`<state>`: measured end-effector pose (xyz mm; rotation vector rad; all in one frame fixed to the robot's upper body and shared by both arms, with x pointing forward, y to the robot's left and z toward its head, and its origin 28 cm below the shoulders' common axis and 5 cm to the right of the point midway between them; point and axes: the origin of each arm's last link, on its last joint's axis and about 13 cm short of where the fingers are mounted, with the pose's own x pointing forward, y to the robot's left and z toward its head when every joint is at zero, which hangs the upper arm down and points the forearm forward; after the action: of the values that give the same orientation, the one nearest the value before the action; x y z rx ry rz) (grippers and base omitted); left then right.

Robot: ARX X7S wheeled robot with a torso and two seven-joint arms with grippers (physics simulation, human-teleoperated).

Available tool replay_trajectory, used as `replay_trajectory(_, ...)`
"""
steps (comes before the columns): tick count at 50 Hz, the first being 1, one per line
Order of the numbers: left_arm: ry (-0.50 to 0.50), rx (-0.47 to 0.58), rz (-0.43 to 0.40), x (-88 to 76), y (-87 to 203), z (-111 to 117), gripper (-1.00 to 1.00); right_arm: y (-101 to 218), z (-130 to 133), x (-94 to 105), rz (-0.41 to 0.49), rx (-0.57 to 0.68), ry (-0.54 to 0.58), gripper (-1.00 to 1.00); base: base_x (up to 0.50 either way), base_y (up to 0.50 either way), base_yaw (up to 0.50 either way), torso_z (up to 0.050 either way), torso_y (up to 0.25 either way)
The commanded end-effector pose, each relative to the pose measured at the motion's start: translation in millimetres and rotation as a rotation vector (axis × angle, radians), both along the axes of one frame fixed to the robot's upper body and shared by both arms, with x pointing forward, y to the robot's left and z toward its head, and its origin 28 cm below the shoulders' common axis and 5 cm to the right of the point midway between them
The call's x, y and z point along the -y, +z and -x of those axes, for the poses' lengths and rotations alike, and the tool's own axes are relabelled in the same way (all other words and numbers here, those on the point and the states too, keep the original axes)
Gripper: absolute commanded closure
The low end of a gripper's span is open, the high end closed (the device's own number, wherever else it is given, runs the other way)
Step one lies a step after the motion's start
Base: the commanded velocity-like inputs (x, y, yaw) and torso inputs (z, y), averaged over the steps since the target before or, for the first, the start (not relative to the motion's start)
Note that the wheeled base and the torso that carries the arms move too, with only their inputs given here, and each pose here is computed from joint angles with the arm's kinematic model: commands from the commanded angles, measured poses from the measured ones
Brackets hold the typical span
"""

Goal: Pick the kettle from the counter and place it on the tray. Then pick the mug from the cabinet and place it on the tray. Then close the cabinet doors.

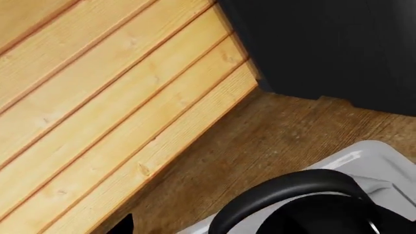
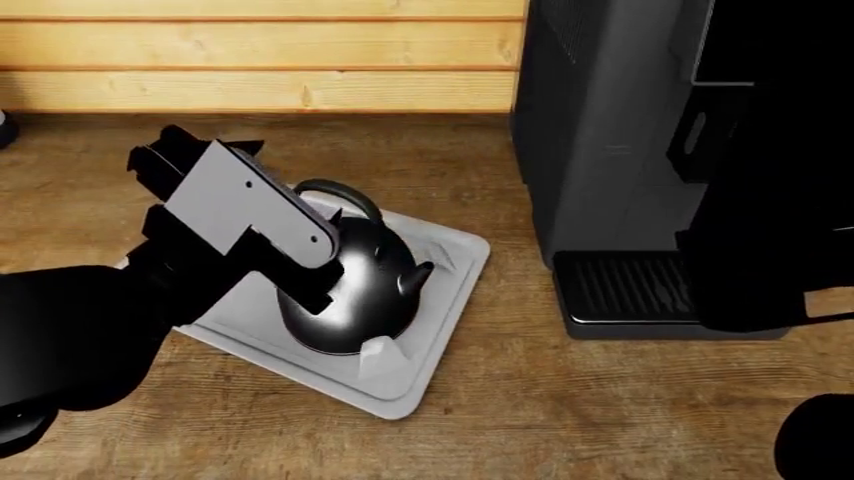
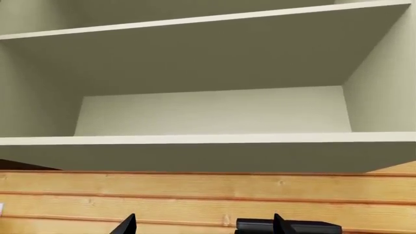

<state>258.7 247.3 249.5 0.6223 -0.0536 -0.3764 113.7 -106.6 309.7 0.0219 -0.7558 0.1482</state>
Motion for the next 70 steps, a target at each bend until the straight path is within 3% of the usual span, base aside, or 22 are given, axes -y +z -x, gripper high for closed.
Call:
replay_trajectory(1, 0.004, -0.01, -0.004, -7.2, 1.1, 13.5, -1.0, -0.6, -0.2, 0.0, -0.002, -0.002, 0.001, -1.0, 0.0, 0.0, 0.0, 0.0, 0.0)
replay_trajectory(8, 0.019, -0.016, 0.004, -18.8, -4.4, 42.6, -1.0, 0.3, -0.1, -0.7, -0.001, 0.0, 0.004, -1.0, 0.0, 0.0, 0.0, 0.0, 0.0)
replay_trajectory(12, 0.023, 0.021, 0.051, -23.8, 3.6, 61.5, -1.0, 1.1, 0.0, -1.3, 0.001, 0.001, 0.006, -1.0, 0.0, 0.0, 0.0, 0.0, 0.0)
replay_trajectory(16, 0.015, 0.106, 0.192, -25.4, 23.4, 80.3, -1.0, 2.1, 0.7, -0.8, 0.004, 0.002, 0.004, -1.0, 0.0, 0.0, 0.0, 0.0, 0.0)
replay_trajectory(23, 0.025, 0.361, 0.491, -22.6, 55.8, 103.3, -1.0, 1.9, 2.8, 3.2, 0.014, 0.0, -0.009, -1.0, 0.0, 0.0, 0.0, 0.0, 0.0)
replay_trajectory(30, -0.009, 0.499, 0.631, -9.6, 66.3, 128.3, -1.0, 1.5, 3.9, 5.8, 0.023, -0.006, -0.023, -1.0, 0.0, 0.0, 0.0, 0.0, 0.206)
replay_trajectory(34, 0.009, 0.583, 0.646, -9.1, 63.7, 129.7, -1.0, 0.0, 4.2, 7.3, 0.023, -0.011, -0.028, -1.0, 0.0, 0.0, 0.0, 0.0, 0.25)
replay_trajectory(46, 0.044, 0.678, 0.719, -11.1, 65.5, 140.5, -1.0, -1.0, 7.8, 13.8, 0.024, -0.018, -0.051, -1.0, 0.0, 0.0, 0.0, 0.0, 0.25)
replay_trajectory(59, 0.194, 0.832, 0.8, -15.5, 68.8, 137.0, -1.0, -2.9, 7.5, 17.0, 0.023, -0.025, -0.085, -1.0, 0.0, 0.0, 0.0, 0.0, 0.059)
replay_trajectory(70, 0.202, 0.838, 0.822, -13.5, 65.0, 138.7, -1.0, -4.7, 5.4, 16.2, 0.028, -0.029, -0.093, -1.0, 0.0, 0.0, 0.0, 0.0, 0.0)
